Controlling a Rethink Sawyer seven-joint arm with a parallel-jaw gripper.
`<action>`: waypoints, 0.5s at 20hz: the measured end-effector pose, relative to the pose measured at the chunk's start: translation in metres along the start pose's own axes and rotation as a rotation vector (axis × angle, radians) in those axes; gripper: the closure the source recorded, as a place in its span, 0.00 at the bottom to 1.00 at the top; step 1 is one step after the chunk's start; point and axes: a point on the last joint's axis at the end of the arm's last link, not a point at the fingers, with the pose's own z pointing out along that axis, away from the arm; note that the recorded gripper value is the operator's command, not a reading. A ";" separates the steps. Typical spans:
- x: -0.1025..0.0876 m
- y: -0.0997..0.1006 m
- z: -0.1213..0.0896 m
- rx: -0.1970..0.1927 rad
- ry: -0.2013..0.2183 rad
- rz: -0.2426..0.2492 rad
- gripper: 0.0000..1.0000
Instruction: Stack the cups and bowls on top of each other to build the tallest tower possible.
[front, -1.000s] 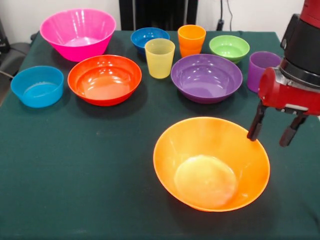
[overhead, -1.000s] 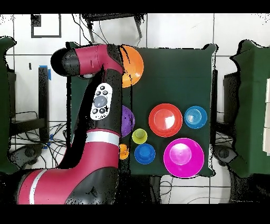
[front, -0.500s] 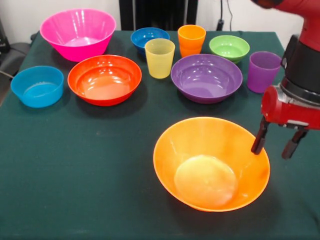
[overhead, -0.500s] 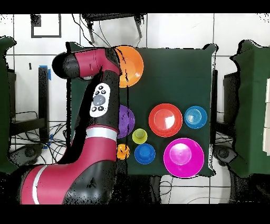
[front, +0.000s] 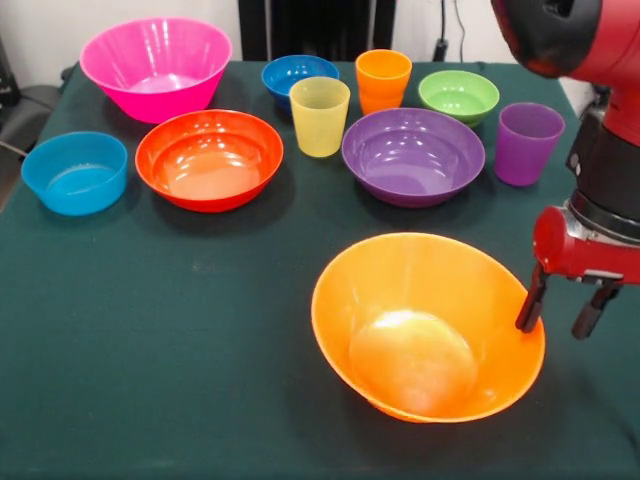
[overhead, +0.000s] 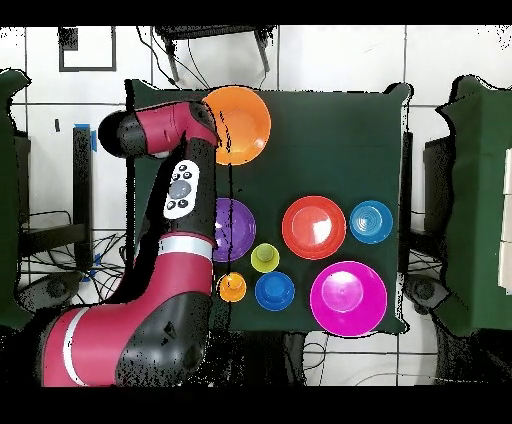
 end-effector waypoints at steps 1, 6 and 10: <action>0.002 0.003 0.002 0.000 0.001 -0.004 0.00; 0.008 0.014 0.009 0.013 -0.001 -0.031 0.00; 0.011 0.020 0.011 0.041 -0.010 -0.057 0.00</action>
